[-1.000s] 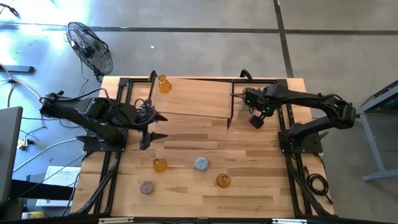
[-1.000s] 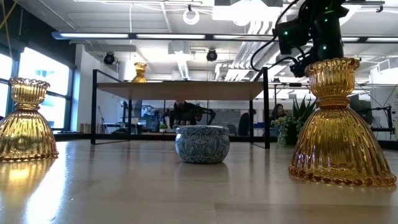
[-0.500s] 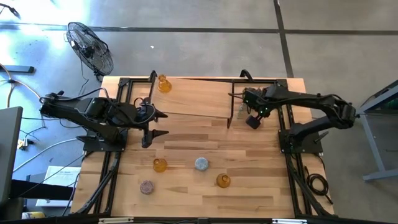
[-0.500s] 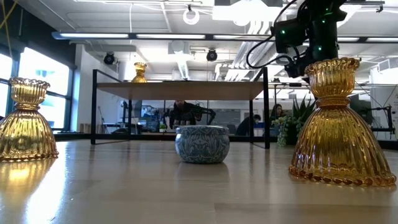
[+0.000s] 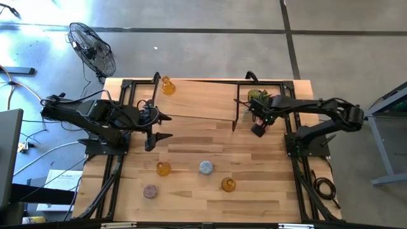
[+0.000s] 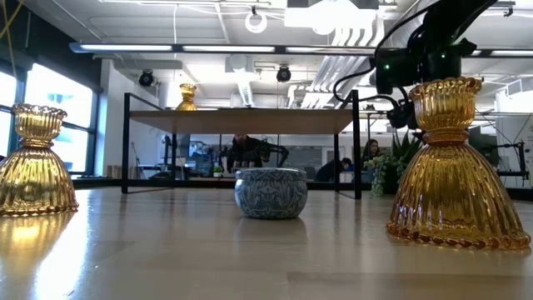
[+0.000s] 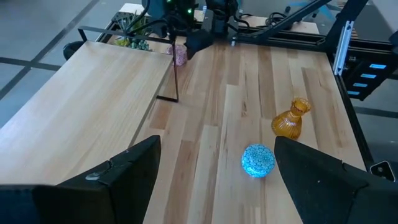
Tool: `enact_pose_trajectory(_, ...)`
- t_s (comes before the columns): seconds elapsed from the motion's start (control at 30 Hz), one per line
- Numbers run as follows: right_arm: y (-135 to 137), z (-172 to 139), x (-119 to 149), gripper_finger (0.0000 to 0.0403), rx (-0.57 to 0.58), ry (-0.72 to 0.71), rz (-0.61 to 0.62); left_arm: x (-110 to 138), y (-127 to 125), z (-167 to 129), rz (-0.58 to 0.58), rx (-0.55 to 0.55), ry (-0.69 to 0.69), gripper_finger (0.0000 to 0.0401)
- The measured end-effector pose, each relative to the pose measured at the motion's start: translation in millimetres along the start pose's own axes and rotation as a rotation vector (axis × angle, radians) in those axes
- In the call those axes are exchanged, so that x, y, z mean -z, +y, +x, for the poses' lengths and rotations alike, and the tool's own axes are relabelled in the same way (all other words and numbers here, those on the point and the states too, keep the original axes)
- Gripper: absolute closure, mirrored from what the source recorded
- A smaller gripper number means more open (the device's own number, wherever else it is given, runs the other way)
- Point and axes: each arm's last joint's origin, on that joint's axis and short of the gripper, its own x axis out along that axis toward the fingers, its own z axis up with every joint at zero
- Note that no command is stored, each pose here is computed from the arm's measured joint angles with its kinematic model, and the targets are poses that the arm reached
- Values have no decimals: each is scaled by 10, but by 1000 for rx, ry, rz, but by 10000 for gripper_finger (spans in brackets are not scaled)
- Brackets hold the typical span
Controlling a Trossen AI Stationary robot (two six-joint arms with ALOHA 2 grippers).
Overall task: Pick & Place candle stick holders
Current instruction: Put the pink scented candle on the shelf
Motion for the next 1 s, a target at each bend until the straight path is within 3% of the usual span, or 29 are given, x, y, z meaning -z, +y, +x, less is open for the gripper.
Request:
enact_pose_trajectory(0.23,-14,0,-11,29,50,-23,-3,-1,0,0,-1,0,-1,92)
enact_pose_trajectory(1.0,-116,141,2,29,-20,-22,43,0,-1,1,-23,1,0,92)
